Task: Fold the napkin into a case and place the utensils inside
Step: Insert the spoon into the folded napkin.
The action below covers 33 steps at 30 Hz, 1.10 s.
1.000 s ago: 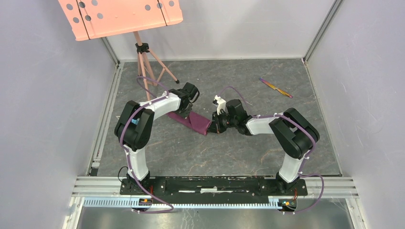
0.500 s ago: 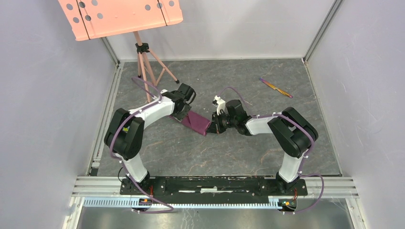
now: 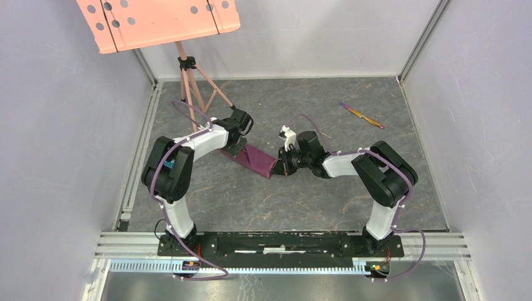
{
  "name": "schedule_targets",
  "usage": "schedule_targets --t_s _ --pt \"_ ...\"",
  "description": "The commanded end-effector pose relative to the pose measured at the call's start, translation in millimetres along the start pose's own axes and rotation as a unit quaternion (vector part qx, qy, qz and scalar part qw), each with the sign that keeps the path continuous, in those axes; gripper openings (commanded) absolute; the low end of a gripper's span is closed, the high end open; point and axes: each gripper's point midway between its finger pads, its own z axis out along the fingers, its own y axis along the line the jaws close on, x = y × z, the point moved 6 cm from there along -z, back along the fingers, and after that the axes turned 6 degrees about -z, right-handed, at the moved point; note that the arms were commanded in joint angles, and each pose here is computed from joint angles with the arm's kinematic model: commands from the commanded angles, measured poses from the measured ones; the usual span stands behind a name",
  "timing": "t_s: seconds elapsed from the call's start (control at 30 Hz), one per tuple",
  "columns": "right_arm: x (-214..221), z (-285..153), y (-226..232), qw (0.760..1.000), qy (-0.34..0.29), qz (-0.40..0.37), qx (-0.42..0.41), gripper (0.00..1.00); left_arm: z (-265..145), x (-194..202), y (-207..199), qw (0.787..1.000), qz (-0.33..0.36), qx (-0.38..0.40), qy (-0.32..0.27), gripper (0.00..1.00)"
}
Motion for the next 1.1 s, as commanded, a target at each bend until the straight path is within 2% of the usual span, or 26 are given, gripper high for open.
schedule_targets --t_s 0.0,0.2,0.3,0.43,0.7,1.07 --pt "-5 3 5 1.0 -0.011 -0.013 -0.014 0.03 0 -7 -19 1.0 0.013 0.023 -0.013 0.42" --pt "-5 5 5 1.0 -0.008 -0.013 -0.014 0.03 0 -9 -24 0.999 0.011 0.024 -0.019 0.4" --pt "-5 7 5 1.0 -0.007 -0.014 -0.017 0.03 1 -8 -25 1.0 0.009 0.02 -0.017 0.33" --pt "-6 7 6 1.0 -0.007 -0.014 -0.017 0.03 5 -5 -25 1.0 0.006 0.011 -0.011 0.3" --pt "-6 7 5 1.0 -0.006 -0.015 -0.016 0.03 8 -3 -18 1.0 -0.001 -0.005 -0.011 0.33" --pt "-6 8 5 1.0 -0.006 -0.014 -0.016 0.03 15 -1 -14 1.0 -0.006 -0.024 -0.01 0.32"
